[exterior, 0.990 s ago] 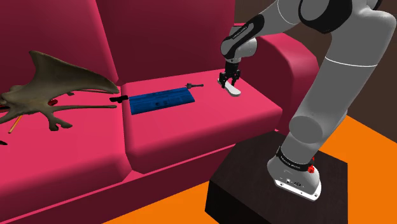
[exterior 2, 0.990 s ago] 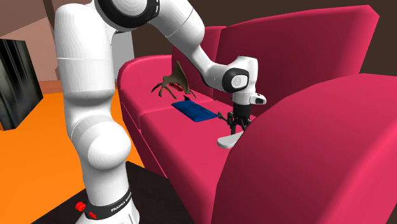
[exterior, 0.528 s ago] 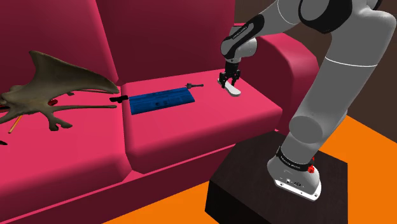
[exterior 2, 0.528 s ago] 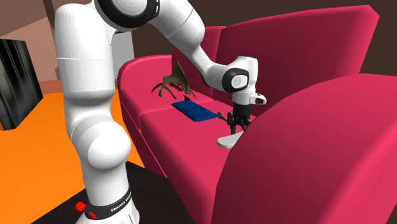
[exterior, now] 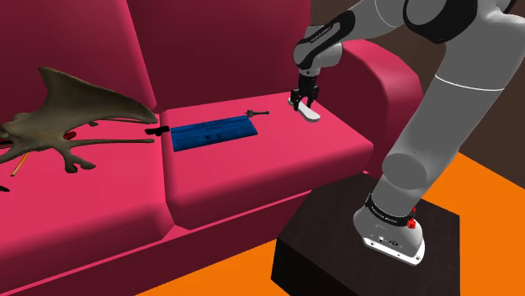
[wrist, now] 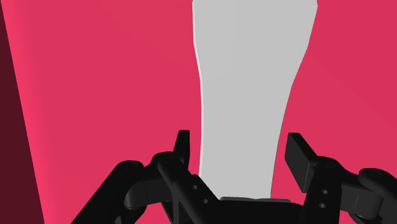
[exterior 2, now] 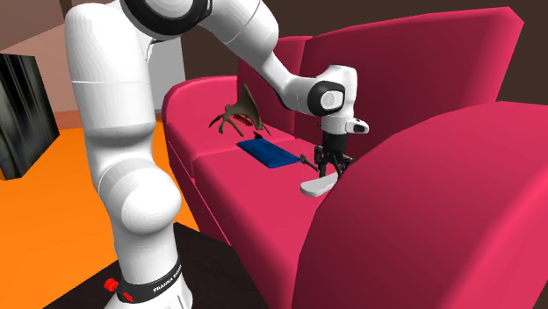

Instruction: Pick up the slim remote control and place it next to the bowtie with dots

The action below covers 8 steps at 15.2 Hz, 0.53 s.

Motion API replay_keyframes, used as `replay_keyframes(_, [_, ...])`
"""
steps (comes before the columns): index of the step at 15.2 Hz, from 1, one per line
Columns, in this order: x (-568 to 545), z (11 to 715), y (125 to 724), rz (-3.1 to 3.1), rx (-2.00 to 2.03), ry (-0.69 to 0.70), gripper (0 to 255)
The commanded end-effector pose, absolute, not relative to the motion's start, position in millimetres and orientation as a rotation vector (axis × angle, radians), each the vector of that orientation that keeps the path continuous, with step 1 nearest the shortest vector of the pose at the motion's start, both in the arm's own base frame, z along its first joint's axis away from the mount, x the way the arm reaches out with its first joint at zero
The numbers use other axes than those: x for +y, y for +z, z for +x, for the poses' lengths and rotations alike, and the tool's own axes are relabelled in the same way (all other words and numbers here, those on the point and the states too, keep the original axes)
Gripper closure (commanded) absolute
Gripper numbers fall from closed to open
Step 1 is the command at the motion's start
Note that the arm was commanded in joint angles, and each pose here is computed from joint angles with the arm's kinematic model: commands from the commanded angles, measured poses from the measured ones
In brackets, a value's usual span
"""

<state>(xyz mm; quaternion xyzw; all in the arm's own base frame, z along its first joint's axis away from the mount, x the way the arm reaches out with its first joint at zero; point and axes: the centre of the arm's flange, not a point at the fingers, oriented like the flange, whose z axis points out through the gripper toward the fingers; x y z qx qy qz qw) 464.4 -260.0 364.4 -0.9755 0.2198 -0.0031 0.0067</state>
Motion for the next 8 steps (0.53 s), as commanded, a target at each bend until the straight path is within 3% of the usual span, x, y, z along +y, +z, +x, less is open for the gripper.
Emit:
replay_keyframes(1, [-261, 464, 376, -3.052, 0.687, -0.01, 255])
replay_keyframes(8, [-261, 464, 413, -3.052, 0.687, -0.01, 255])
